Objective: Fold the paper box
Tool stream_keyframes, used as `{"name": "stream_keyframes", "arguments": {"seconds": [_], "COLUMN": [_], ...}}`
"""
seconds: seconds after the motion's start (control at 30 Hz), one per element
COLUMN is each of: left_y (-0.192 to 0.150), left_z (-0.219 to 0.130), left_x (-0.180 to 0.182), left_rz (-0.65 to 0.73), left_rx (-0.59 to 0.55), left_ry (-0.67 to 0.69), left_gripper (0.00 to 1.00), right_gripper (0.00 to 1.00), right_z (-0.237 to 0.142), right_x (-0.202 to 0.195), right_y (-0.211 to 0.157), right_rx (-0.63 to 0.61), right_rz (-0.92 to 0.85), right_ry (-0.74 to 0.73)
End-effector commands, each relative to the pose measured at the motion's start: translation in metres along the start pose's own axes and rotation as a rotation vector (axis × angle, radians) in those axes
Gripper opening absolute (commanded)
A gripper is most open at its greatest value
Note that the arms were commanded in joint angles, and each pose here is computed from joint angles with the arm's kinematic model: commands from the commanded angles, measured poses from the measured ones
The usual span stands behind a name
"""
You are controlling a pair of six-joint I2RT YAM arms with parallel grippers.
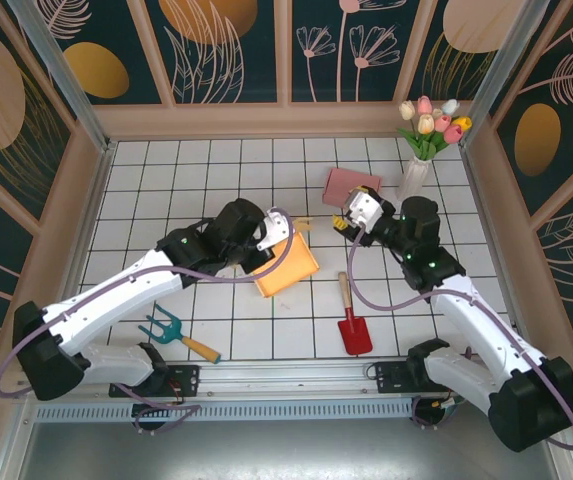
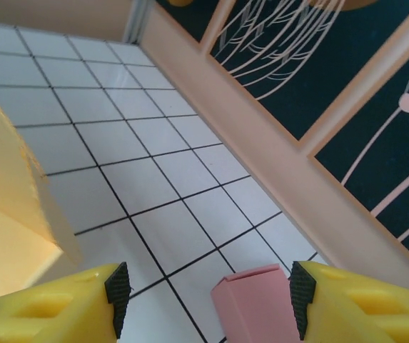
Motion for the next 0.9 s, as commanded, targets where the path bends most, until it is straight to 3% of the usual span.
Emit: {"name": "stream_keyframes", "arguments": {"seconds": [0.0,0.07,0.17,0.23,0.6,0.87], "left_y": [0.012,0.008,0.005,0.004,0.002,0.004], "left_z": [-0.011,-0.013,-0.017,-0.018,-0.01,-0.01], "left_x": [-0.006,-0.013,-0.017,-0.02,-0.02,-0.023], "left_rz": [0.114,0.158,0.199,0.218,0.221,0.215], "left_rx": [-0.104,-0.119,-0.141,-0.157,-0.158,-0.167], "left_ry": [-0.024,-0.055,-0.063,-0.069,-0.063,-0.083], "left_gripper": [0.0,0.0,0.0,0.0,0.0,0.0], "right_gripper": [0.64,0.62,0.5,0.48,0.45,0.42], "right_z": [0.004,0.008,0.014,0.019,0.018,0.017], "right_x": [0.019,0.026,0.038,0.043,0.093,0.111], "right_y": [-0.003,-0.009,-0.017,-0.017,0.002,0.02], "right_rx": [-0.019,-0.008,-0.012,-0.022,-0.135,-0.191], "right_rz": [-0.151,-0.193,-0.255,-0.27,-0.253,-0.277], "right_ry": [0.149,0.2,0.272,0.286,0.48,0.536]}}
Point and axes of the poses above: each hand's point on the last joint's axis, 136 mm out from that joint toward the fingers, its own z axis out along the fingers, its own x axis along the line the jaws close on, y = z × x, the point moved 1 cm from there along -z, back along the fingers
